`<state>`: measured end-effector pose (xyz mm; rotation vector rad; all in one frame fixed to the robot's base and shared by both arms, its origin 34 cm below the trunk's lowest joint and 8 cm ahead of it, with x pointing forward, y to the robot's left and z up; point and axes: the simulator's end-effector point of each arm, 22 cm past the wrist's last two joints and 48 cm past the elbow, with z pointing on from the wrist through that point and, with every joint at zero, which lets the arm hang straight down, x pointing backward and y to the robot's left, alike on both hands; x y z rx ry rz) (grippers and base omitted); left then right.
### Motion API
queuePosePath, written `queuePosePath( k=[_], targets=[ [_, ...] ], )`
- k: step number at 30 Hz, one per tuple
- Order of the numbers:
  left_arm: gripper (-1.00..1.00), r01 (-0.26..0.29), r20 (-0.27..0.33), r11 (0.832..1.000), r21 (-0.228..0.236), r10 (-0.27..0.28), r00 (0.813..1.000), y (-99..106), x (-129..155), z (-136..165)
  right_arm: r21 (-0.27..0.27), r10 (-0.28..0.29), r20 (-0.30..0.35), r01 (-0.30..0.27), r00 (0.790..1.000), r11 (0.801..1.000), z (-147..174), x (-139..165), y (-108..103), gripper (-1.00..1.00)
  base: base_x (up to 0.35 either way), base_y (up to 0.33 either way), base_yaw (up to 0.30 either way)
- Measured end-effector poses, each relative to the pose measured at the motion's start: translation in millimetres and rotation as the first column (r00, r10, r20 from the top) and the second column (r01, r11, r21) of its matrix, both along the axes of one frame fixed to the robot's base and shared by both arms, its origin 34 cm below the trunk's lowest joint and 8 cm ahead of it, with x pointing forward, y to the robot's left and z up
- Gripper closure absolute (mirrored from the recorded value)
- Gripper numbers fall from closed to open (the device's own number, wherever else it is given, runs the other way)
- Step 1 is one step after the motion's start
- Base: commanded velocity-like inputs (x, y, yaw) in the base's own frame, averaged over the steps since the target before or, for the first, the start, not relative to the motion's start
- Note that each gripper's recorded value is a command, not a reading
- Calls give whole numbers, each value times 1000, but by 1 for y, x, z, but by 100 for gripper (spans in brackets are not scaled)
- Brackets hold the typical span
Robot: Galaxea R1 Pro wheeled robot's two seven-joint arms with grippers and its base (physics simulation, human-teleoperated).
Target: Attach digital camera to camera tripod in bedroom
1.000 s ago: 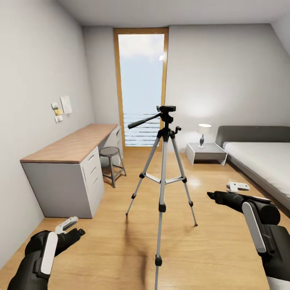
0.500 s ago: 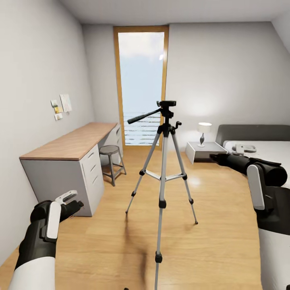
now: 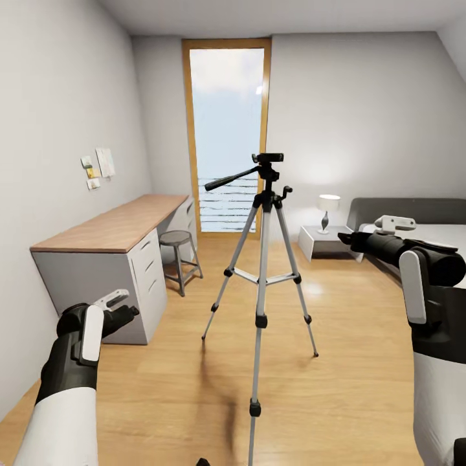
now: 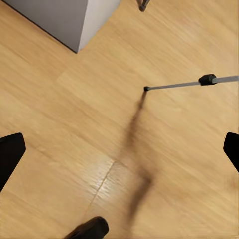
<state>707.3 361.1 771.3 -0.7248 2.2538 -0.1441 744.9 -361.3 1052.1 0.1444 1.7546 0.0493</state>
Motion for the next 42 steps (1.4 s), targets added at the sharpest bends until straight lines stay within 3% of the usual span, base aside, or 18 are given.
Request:
queuePosePath(
  k=[4,7,16,21,42],
  targets=[
    [-100,37,-15,999,25,-36,999,-10,2,-10,-2,-4,-12,4,1000,1000,-15,-2,-1,-100,0,0,0],
    [-100,72,-37,996,51,-70,997,-19,2,-22,-1,-5,-61,5,998,1000,-49,-6,-1,-100,0,0,0],
    [-100,165,-130,985,50,-157,979,-51,-4,-76,3,0,-174,1,985,1000,-135,-24,0,-100,0,0,0],
    [-100,191,-162,981,44,-181,970,-59,-10,-99,4,3,-199,-2,980,1000,-161,-31,1,-100,0,0,0],
    [-100,196,-185,980,33,-187,965,-61,-22,-154,9,9,-270,-7,963,1000,-246,-52,6,-100,0,0,0]
  ],
)
